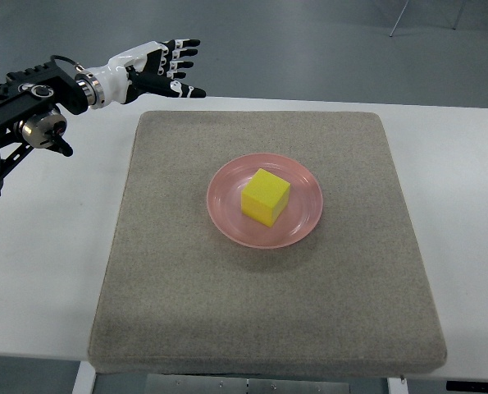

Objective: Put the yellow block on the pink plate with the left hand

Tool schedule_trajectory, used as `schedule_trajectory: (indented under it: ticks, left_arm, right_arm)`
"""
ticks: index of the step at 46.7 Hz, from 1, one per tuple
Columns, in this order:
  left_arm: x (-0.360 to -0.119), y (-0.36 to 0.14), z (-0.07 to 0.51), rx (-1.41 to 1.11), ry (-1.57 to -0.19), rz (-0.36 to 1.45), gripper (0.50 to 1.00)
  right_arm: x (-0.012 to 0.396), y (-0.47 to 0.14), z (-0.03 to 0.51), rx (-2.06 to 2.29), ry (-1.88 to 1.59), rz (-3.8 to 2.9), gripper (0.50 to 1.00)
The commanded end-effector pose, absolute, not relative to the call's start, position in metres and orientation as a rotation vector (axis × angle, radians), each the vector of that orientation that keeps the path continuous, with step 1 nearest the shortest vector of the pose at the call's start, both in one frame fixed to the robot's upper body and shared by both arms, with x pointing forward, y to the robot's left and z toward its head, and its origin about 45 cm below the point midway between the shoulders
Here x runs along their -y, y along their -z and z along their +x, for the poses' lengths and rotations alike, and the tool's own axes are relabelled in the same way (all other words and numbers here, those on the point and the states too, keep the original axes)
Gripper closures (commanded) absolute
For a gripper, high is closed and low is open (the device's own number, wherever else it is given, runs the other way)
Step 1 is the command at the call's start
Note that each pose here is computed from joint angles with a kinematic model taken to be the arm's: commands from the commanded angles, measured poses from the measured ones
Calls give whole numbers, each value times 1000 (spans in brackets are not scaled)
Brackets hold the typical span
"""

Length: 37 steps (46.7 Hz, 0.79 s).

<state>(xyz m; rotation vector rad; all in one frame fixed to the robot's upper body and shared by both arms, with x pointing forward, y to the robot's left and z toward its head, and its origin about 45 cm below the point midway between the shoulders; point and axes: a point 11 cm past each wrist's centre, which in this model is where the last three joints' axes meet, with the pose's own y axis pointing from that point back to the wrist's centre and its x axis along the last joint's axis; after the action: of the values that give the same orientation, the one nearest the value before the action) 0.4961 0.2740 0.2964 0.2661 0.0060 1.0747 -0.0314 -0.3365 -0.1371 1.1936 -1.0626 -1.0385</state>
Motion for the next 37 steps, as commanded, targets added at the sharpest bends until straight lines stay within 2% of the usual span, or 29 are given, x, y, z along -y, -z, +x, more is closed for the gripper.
schedule_trajectory:
  ticks: [1, 10, 23, 37]
  left_arm:
    - [-279, -294, 495, -101, -1067, 191, 504]
    - [-299, -287, 483, -305, -1020, 0, 504]
    - [-327, -275, 467, -359, -993, -16, 504]
    - [-330, -273, 463, -522, -963, -70, 504]
  right_arm:
    - [337, 137, -31, 1063, 1039, 1193, 576]
    - [337, 137, -31, 1063, 1039, 1193, 576]
    - [337, 137, -31, 1063, 1039, 1193, 576]
    - [337, 137, -31, 1063, 1037, 1192, 576]
